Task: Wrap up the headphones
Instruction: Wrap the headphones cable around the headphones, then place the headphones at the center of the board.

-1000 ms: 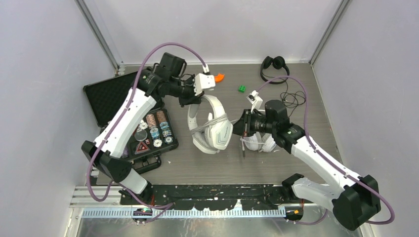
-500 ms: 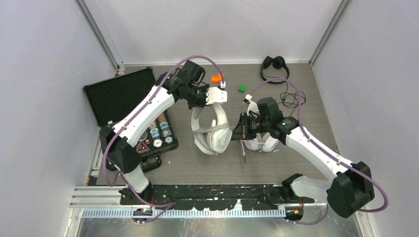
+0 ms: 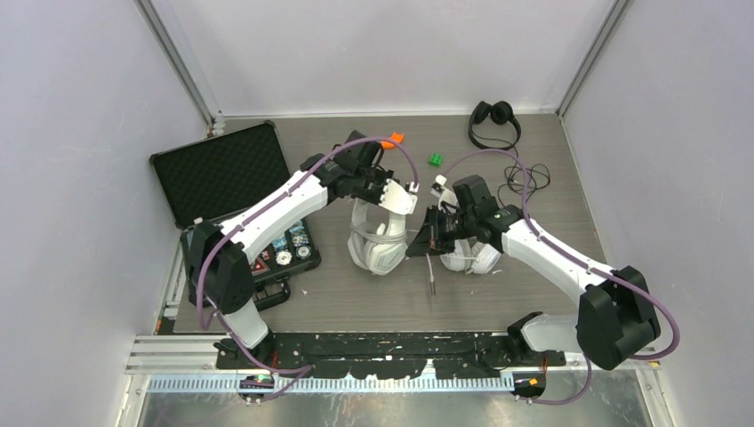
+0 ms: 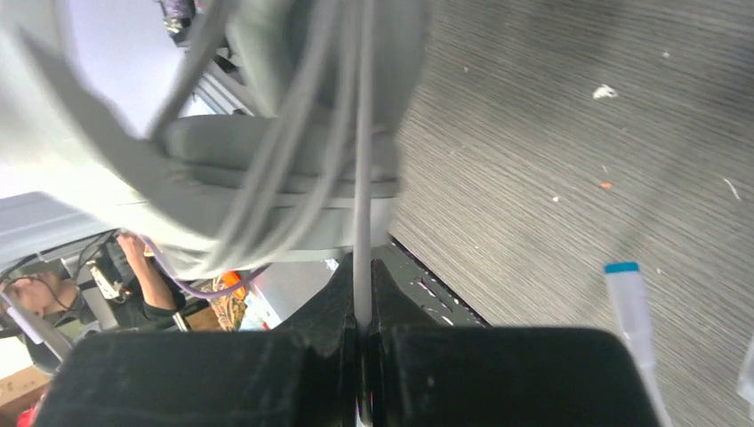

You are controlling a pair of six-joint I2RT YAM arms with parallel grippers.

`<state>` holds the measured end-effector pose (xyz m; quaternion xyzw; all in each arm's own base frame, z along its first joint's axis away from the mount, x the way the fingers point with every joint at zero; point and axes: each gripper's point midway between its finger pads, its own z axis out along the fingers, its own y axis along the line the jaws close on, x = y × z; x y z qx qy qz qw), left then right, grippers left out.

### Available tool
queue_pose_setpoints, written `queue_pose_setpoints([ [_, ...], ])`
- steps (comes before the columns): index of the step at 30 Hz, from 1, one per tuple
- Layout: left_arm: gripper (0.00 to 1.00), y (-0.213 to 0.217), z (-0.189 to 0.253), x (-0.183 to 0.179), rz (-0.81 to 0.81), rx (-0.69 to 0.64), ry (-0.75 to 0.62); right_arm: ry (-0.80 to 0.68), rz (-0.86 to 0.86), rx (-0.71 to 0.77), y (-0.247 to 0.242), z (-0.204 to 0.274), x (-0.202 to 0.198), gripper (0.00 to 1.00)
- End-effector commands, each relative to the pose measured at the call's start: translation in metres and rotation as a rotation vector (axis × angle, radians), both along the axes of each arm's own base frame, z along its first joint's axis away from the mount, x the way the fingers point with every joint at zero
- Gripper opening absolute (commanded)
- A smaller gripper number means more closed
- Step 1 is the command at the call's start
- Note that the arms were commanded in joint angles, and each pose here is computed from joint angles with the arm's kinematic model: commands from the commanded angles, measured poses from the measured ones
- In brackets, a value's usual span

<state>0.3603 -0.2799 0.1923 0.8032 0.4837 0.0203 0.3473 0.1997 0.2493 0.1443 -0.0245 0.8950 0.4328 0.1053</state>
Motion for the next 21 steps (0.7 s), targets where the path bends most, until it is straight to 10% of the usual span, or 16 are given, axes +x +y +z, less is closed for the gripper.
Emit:
queue_pose_setpoints([
  [1,0.0,0.07,-0.02,0.04,0.062,0.405,-0.195,-0.003,-0.008,0.164,0.015,0.041,0.006,0.0],
  [14,0.06,0.069,-0.057,0.046,0.171,0.46,-0.087,0.119,-0.136,0.111,0.018,0.004,0.022,0.12],
  [21,0.36,0.072,-0.067,0.031,0.233,0.445,0.019,0.159,-0.204,0.09,0.021,-0.008,0.035,0.15],
])
